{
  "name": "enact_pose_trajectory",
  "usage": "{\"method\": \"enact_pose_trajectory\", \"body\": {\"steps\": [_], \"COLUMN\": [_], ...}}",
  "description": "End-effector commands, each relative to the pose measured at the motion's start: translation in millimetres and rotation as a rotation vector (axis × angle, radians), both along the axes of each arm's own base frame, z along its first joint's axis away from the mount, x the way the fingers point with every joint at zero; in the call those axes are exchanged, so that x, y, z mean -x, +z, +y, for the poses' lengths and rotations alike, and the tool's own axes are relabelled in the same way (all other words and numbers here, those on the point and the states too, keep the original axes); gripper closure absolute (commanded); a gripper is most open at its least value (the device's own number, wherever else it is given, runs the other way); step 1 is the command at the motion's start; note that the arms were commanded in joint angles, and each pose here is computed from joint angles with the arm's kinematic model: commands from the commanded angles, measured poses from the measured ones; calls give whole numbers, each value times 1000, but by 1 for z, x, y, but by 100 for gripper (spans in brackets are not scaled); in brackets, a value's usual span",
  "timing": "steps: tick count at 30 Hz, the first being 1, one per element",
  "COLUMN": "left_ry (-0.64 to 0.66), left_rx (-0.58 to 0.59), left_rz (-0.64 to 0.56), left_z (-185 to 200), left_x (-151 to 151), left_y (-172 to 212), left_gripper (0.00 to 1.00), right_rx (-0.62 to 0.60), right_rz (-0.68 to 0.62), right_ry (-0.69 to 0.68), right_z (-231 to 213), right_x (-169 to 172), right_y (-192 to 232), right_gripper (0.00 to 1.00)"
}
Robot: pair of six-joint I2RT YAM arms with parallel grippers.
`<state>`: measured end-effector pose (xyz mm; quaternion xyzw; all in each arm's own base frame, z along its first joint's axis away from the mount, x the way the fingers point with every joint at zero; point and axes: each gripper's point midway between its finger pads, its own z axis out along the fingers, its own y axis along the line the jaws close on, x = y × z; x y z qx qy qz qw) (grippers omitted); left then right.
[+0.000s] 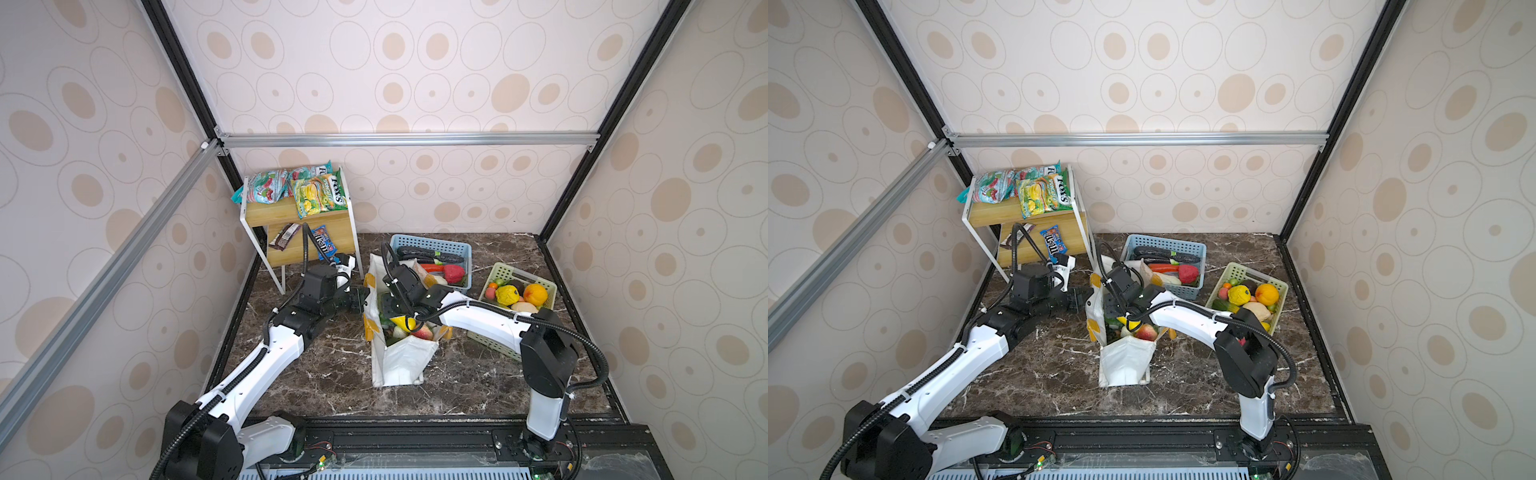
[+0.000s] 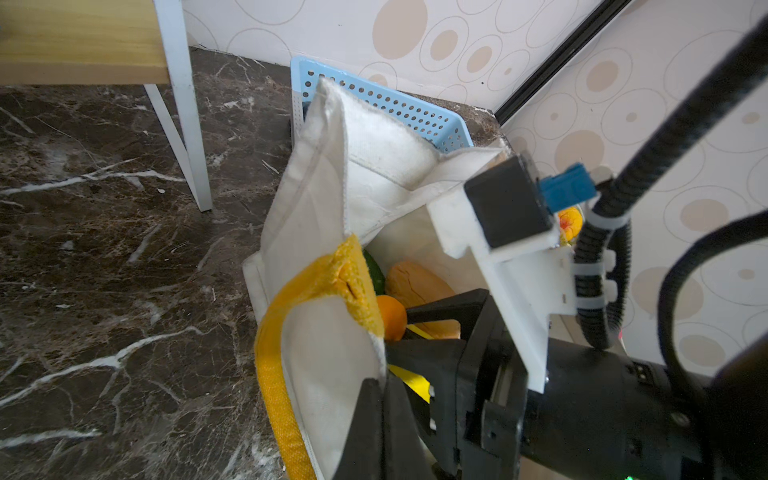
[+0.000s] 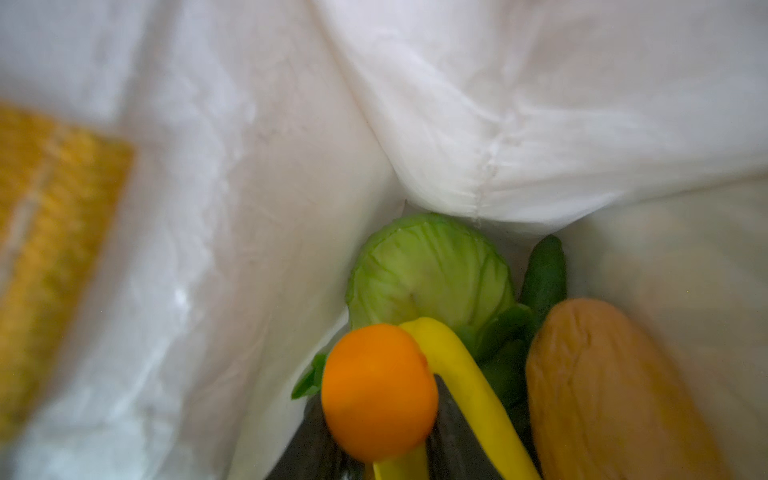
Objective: Place the food into the grocery bag and tie it
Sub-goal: 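Lower the orange into the bag beside the cabbage and open the right gripper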
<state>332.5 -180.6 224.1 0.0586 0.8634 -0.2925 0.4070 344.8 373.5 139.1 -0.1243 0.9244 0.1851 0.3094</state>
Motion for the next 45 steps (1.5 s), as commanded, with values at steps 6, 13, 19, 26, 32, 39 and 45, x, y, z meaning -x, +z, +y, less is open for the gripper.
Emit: {"method": "enact_pose_trajectory", "body": {"steps": [6, 13, 19, 26, 32, 39, 45], "left_ry": [5, -5, -28, -35, -27, -15, 0], "left_rx": [18, 15, 24, 25, 26, 22, 11], "left_rz": [-34, -38, -52, -50, -51, -48, -45], "left_z": [-2, -3, -6, -7, -5, -3, 0], "left_x": [-9, -9, -7, -4, -4, -3, -2], "left_y": [16, 18, 25, 25, 27, 26, 24], "left_gripper": [100, 100, 100, 100, 100, 100, 100], "right_rx": [93, 117, 104, 89, 53, 41, 25], "right_rz": [89, 205, 280, 356, 453, 511, 496], "right_ry": [86, 128, 128, 87, 53, 54, 83], "right_z": [-7, 1, 13, 19, 19, 21, 21], "right_x": [33, 46, 47, 45, 46, 51, 50], "right_y": [-36, -67, -82, -95, -116, -127, -115], "right_gripper": [64, 63, 62, 62, 62, 47, 34]}}
